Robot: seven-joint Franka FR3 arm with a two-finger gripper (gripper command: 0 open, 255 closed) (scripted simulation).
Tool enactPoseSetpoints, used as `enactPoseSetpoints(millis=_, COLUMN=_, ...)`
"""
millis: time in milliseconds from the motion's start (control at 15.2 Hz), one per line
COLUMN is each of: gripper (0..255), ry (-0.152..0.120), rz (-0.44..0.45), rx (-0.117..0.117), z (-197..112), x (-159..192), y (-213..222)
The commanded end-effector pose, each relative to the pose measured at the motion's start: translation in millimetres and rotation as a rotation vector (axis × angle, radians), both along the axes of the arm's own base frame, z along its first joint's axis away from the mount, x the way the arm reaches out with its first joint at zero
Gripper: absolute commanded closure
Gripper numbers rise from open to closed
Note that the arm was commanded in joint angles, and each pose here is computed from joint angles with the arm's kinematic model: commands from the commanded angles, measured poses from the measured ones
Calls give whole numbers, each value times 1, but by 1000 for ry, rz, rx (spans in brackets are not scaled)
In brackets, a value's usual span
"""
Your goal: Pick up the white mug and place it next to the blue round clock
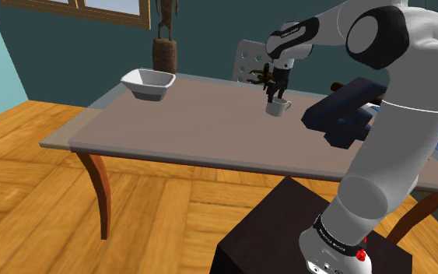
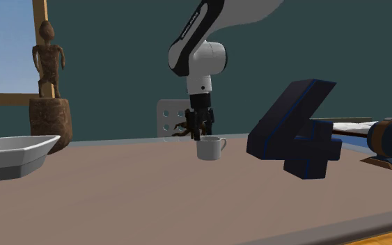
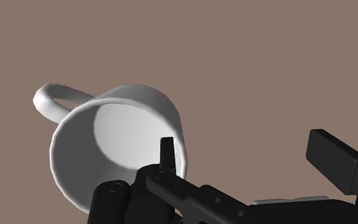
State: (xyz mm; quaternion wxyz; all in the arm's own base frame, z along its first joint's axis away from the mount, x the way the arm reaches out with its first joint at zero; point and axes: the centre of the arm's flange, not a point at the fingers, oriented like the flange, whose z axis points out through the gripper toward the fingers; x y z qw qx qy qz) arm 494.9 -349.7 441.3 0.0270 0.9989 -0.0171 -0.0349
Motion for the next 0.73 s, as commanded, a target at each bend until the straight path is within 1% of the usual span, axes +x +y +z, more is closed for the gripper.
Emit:
enactPoseSetpoints(millis=0, gripper=0, ry=-5, rz=7, rx=-2, z=-10, x=13, y=-23)
enactPoseSetpoints(millis=132, gripper=0, ry=-7, rz=11, rx=-3, z=-13, x=21, y=-37)
enactPoseSetpoints(millis=594, gripper=0, ry=-7, rz=11, rx=-3, z=-53, x=19, y=-39)
enactPoseSetpoints(millis=660, gripper=0, ry=-7, rz=11, rx=-3, z=-53, x=19, y=-39)
